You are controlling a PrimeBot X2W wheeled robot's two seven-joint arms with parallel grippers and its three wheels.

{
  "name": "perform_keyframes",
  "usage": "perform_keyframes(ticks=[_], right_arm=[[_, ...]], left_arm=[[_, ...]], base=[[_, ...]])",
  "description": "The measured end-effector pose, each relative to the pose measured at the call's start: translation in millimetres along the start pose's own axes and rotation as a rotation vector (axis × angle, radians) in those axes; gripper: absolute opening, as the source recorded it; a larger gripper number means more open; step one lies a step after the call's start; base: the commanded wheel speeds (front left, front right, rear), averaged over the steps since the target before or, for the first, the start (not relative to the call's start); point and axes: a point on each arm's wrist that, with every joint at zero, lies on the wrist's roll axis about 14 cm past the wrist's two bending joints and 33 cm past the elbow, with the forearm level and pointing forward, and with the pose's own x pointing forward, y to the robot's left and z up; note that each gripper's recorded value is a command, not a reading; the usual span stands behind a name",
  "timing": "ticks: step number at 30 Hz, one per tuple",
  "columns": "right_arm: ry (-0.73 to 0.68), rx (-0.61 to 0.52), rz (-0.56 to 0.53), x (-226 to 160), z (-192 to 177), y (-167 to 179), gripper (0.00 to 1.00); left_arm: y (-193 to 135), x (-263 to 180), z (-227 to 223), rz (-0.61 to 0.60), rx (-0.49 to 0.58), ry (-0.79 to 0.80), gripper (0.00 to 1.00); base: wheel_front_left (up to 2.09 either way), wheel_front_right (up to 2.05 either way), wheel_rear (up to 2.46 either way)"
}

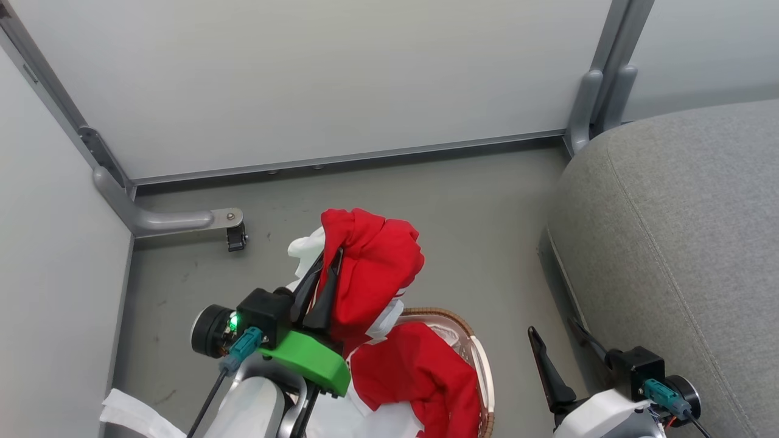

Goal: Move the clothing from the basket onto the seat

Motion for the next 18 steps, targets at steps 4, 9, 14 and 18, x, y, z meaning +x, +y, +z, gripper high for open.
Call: perform_keyframes(ticks=[4, 9, 14, 18], right_arm=[[0.0, 0.0, 0.014, -1.3, -0.3, 4.8, 1.0], [0.0, -0.012, 0.05, 0.0, -0.3, 15.6, 1.0], [-0.019, -0.049, 0.138, 6.5, 6.5, 41.5, 1.0], [-0.067, -0.099, 0.231, 18.8, 23.7, 64.4, 1.0]], left_arm=[[-3.1, -0.4, 18.8, -0.004, -0.001, -0.056, 0.0], [-8.0, -1.8, 31.4, -0.015, -0.003, -0.094, 0.0], [-11.8, -4.0, 34.6, -0.023, -0.015, -0.104, 0.0], [-14.2, -5.8, 34.3, -0.027, -0.032, -0.104, 0.0]], base=[[0.0, 0.0, 0.0], [0.0, 0.0, 0.0], [0.0, 0.0, 0.0], [0.0, 0.0, 0.0]])
